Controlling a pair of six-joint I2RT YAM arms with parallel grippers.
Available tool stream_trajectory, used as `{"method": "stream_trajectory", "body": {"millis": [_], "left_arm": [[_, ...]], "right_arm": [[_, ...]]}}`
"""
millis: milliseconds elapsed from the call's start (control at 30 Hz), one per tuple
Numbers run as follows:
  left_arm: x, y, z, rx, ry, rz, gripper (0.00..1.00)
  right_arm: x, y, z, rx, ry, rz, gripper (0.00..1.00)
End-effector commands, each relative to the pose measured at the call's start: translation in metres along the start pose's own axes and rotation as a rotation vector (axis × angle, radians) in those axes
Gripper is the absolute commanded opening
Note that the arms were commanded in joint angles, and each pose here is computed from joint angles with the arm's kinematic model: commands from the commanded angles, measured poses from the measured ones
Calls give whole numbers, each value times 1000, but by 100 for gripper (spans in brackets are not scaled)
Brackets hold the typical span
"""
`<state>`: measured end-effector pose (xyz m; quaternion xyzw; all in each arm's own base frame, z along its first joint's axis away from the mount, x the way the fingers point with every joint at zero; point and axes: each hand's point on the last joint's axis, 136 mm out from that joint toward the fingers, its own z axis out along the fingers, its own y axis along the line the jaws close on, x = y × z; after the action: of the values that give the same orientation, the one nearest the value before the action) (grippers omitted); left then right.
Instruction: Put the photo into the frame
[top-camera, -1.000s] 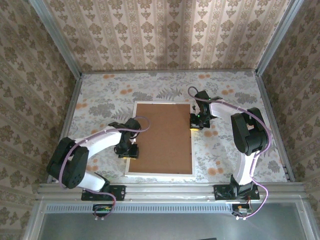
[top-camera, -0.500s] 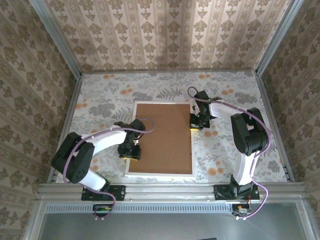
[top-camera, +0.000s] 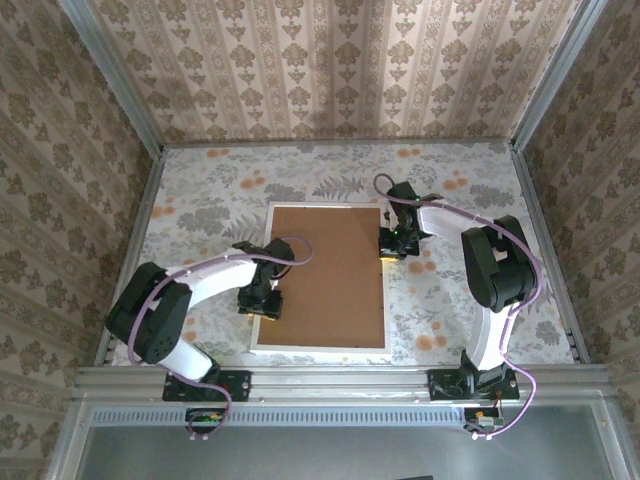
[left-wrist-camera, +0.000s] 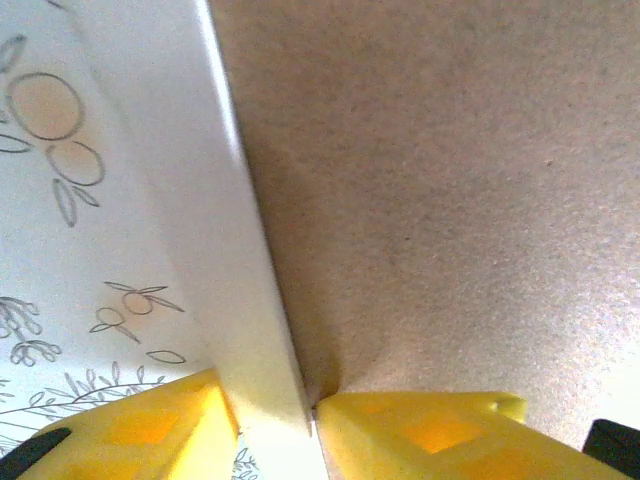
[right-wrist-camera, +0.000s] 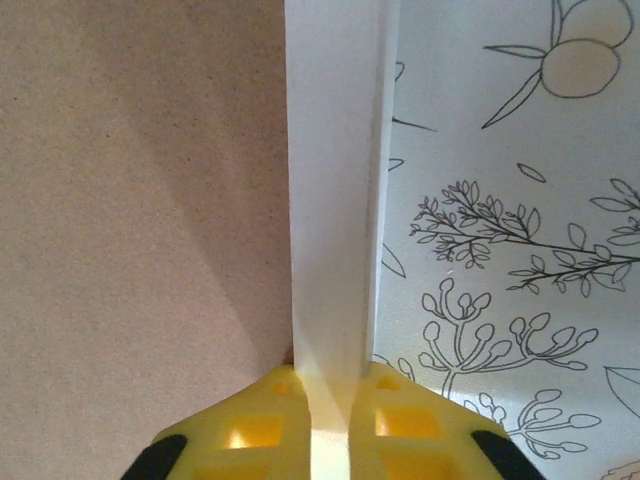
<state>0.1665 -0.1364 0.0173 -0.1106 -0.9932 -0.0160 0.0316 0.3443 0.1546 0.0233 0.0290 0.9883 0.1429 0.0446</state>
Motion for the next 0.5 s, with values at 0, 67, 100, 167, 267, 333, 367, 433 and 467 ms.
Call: {"method": "stream_trajectory", "body": {"millis": [0,67,100,167,267,333,367,433,467], "left_arm": [[-31,-20,-21,143,-158,8,52],[-33,-11,-30,150,-180,-14,52],[-34,-5,-33,153,-189,-31,52],[-38,1,-39,169,-208,-52,52],[-49,6,-40,207,-235,-77,53],[-57,9,-36,222,-240,-95,53],[-62,9,-34,228,-241,-101,53],[-73,13,-30,239,-248,-117,52],[-78,13,-28,248,-250,-124,52]], "right_arm": [[7,-4,0,54,21,-42,19],[-2,-1,-13,55,-17,-61,27],[-7,-1,-21,59,-39,-72,32],[-15,1,-35,66,-76,-94,39],[-19,5,-52,72,-115,-126,48],[-20,3,-63,88,-146,-139,52],[-18,3,-68,94,-164,-151,53],[-14,7,-78,88,-198,-188,53],[-8,14,-80,62,-208,-225,53]]}}
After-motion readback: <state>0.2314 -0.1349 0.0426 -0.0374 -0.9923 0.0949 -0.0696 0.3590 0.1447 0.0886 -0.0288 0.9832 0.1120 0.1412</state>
